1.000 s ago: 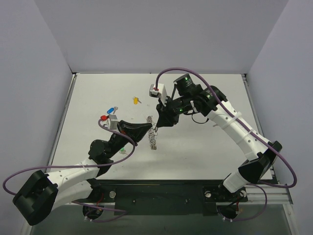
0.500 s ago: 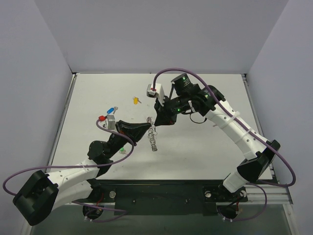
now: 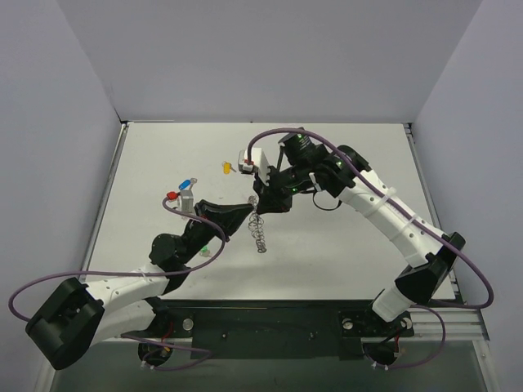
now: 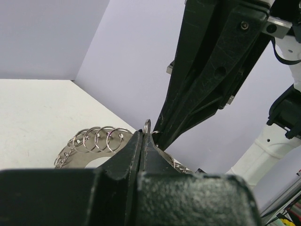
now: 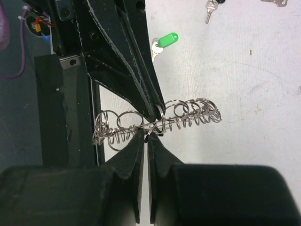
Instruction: Put the keys on the keyring
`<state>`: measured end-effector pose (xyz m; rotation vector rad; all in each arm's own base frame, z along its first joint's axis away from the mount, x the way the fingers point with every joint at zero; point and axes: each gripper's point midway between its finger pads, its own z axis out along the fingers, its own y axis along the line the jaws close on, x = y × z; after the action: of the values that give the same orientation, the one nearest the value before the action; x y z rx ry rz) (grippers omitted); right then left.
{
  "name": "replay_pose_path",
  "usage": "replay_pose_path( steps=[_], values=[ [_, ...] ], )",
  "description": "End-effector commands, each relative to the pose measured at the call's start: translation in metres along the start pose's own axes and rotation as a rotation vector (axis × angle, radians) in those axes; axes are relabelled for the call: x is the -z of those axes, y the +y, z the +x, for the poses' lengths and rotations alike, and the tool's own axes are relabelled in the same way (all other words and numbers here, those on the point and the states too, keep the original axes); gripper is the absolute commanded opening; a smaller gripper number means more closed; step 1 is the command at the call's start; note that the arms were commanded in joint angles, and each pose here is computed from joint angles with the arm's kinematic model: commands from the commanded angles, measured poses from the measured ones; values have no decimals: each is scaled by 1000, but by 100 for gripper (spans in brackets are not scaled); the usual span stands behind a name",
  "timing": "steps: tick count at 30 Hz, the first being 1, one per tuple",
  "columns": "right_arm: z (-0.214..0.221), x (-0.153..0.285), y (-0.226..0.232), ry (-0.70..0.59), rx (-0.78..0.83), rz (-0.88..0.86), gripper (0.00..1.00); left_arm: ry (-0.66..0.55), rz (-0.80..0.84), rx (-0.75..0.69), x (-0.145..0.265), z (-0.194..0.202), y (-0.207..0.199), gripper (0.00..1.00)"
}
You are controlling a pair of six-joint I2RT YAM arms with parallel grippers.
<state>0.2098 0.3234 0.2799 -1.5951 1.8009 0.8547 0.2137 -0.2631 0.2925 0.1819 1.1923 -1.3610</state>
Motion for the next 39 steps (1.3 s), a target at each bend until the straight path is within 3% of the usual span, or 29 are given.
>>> replay_pose_path(
  steps=[1,5,11,15,25,39],
  values=[
    [4,-8,14,33,20,-52,0,-211,90,-8,-5,-51,-25,0],
    [7,-9,14,43,19,-48,1,-215,87,-6,-3,-51,-24,0],
    [-10,7,12,-34,-35,-66,25,-161,114,-20,2,-40,-23,0],
    [-24,26,13,-124,-66,-121,34,-116,149,-46,9,-32,-25,0],
    [-6,12,12,-119,45,-199,35,-66,315,-81,8,-30,-54,0],
    [23,-7,20,-54,85,-272,29,-95,372,-95,4,-40,-67,0]
  ],
)
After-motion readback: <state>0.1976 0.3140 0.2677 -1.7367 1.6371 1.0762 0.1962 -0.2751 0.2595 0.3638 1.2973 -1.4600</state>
